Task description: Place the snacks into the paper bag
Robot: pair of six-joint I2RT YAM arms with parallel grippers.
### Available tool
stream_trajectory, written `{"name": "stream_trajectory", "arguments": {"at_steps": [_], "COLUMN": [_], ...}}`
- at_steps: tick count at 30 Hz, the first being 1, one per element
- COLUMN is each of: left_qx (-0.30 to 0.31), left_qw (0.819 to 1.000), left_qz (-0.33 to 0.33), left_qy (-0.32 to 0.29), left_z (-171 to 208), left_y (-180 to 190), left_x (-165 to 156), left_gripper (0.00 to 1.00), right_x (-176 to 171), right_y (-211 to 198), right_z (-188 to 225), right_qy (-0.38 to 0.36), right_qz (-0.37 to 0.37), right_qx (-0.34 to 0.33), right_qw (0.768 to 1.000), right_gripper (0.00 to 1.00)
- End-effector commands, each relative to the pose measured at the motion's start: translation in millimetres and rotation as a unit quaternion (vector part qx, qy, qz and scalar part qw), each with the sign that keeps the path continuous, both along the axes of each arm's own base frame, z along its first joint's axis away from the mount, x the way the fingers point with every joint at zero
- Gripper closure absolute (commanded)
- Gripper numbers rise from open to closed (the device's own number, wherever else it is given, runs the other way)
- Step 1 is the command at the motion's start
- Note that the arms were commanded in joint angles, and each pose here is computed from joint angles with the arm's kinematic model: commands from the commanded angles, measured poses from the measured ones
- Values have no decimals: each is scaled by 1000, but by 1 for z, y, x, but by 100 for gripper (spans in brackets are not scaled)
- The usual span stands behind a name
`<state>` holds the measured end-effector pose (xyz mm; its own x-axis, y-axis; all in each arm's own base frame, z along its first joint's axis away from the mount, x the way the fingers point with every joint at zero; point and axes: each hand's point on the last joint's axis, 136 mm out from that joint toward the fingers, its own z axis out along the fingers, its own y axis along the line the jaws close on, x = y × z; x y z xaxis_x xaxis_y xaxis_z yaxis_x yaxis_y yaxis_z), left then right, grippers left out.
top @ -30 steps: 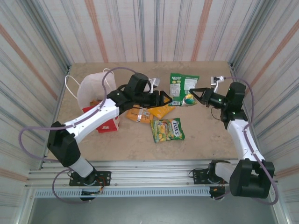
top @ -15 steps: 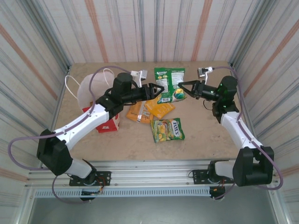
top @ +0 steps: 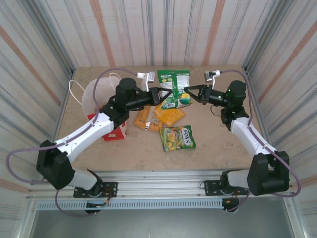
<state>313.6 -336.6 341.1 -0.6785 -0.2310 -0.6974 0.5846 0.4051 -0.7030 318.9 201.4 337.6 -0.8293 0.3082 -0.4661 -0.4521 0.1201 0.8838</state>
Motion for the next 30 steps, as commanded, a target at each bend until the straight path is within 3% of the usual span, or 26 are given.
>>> {"name": "stream_trajectory", "arguments": {"at_steps": [1, 4, 7, 11, 14, 19, 22, 26, 30], "left_qx": [11, 55, 123, 219, 291, 407, 436, 445, 481], "left_qw": [998, 995, 988, 968, 943, 885, 859, 837, 806], "left_qz": [25, 25, 29, 68, 109, 169, 210, 266, 305], "left_qy": [-60, -74, -83, -101, -116, -149, -166, -176, -162], "left_z": [34, 40, 47, 60, 71, 93, 111, 133, 137], "left_y": [20, 29, 41, 71, 100, 145, 172, 207, 242], "left_x": [-10, -15, -19, -18, -16, -7, 2, 16, 27], "left_gripper": [93, 99, 100, 100, 100, 100, 100, 100, 100], "right_x": [-3, 2, 7, 7, 6, 5, 5, 3, -1], "right_y": [0, -4, -6, 3, 14, 34, 43, 53, 58], "right_z": [10, 6, -3, -12, -16, -23, -27, -35, -43], "right_qy": [-36, -28, -13, -6, -6, -6, -4, 3, 10], "right_qz": [-21, -48, -75, -74, -62, -39, -26, -13, -7], "right_qx": [-30, -41, -62, -97, -115, -138, -148, -156, -167], "right_qw": [999, 998, 995, 993, 991, 990, 989, 988, 986], "right_gripper": [87, 66, 57, 54, 54, 54, 54, 55, 55]}}
